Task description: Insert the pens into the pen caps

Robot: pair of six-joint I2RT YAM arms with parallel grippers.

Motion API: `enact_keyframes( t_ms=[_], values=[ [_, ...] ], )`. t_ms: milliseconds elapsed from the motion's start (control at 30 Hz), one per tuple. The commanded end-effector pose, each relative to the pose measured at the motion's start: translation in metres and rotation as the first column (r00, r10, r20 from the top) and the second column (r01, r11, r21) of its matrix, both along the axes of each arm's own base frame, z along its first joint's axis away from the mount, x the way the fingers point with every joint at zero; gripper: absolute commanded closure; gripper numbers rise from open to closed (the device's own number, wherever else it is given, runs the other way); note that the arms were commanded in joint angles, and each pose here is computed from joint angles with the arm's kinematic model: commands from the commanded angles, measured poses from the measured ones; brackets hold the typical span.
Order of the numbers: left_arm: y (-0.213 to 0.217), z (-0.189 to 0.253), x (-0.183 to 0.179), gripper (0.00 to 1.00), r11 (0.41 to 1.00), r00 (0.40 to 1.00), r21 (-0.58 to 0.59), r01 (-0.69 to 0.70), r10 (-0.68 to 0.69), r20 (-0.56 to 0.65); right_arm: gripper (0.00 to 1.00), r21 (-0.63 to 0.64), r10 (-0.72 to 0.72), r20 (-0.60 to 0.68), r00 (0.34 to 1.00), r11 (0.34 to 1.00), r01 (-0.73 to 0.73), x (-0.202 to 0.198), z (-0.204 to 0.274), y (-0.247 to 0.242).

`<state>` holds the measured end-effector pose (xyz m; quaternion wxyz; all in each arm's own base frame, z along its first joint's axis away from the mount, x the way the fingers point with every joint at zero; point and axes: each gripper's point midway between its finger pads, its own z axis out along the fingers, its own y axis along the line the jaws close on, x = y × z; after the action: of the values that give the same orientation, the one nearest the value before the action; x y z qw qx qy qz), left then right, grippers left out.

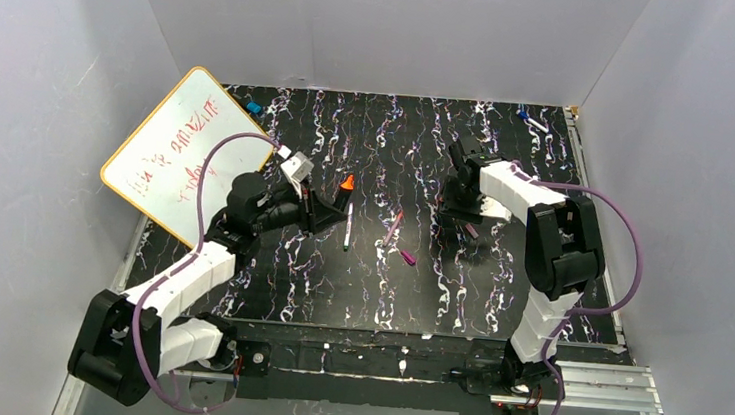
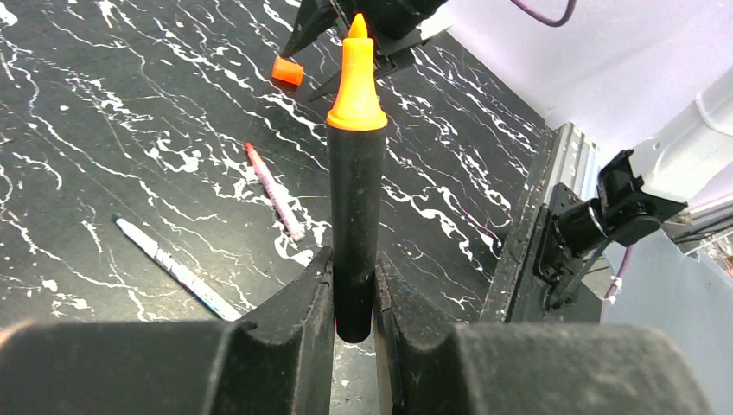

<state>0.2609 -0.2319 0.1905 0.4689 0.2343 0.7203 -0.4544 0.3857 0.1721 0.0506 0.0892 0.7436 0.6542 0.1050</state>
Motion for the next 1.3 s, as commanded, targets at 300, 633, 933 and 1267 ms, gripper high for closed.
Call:
enact_keyframes(
  t_ms=[300,633,933,1267],
  values=[
    [-0.010,0.002,-0.018,1.00,0.997,0.997,0.012,0.071,-0.071,0.004,0.36,0.072,-0.411,0.098,0.906,0.911,0.406,0.043,-0.009,-0.027],
    [-0.010,-0.005,-0.016,1.00,0.997,0.997,0.027,0.073,-0.072,-0.013,0.34,0.096,-0.428,0.107,0.897,0.903,0.419,0.055,-0.018,-0.030],
    [-0.010,-0.009,-0.015,1.00,0.997,0.997,0.034,0.072,-0.071,-0.024,0.56,0.085,-0.432,0.084,0.898,0.901,0.425,0.045,-0.029,-0.035],
    [-0.010,-0.012,-0.014,1.00,0.997,0.997,0.042,0.070,-0.068,-0.034,0.97,0.063,-0.385,0.083,0.919,0.923,0.381,0.036,-0.035,-0.037]
  ],
)
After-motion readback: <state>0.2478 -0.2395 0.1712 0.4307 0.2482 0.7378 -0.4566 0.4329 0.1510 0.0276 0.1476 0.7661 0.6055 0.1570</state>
